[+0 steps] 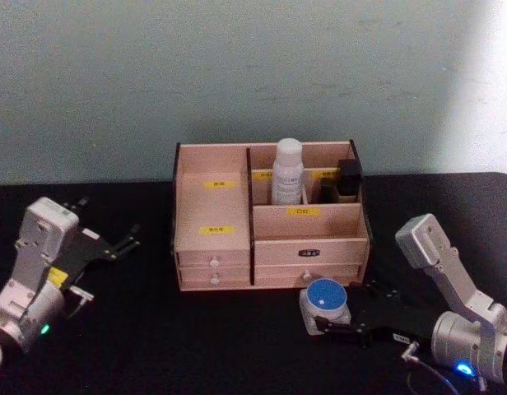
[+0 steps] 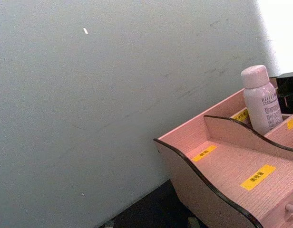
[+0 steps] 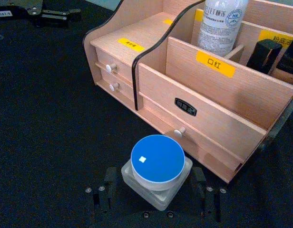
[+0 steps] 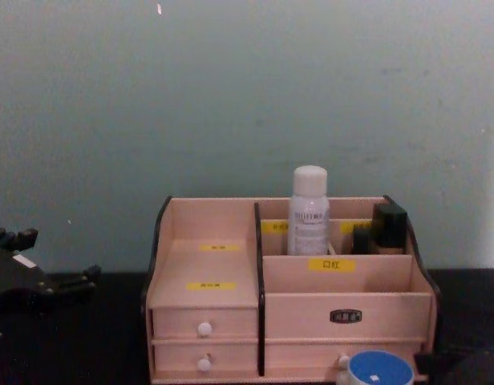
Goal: Pick up the facial cleanser and watermelon frost from the table and place them into the tiered storage box.
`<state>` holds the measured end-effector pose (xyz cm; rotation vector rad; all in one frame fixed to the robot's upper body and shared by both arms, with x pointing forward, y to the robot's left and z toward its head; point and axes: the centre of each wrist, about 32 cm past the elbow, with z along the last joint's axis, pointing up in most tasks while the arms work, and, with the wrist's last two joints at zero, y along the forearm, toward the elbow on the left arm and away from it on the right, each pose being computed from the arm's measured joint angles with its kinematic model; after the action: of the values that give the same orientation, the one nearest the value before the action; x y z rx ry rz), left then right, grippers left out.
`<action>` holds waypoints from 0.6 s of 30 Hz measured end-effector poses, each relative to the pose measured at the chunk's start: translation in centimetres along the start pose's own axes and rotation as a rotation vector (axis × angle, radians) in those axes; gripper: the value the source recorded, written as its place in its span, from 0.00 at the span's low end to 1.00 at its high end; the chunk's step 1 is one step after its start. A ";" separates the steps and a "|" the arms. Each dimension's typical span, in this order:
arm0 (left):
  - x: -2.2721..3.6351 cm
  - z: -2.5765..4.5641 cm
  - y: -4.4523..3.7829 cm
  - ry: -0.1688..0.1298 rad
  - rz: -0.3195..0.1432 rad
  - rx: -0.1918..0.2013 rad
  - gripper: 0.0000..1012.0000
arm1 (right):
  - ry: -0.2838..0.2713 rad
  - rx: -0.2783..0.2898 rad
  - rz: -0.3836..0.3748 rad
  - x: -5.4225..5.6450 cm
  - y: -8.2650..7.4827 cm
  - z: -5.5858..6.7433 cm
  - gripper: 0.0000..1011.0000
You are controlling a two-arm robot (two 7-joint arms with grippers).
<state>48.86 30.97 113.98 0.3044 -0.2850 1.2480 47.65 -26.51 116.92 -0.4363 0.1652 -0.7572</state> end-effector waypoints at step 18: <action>0.00 0.00 0.00 0.000 0.000 0.000 0.99 | -0.011 0.001 0.006 0.5 1.5 0.4 0.99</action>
<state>48.86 30.97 113.98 0.3044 -0.2851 1.2480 49.10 -25.73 116.63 -0.4386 0.1556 -0.7492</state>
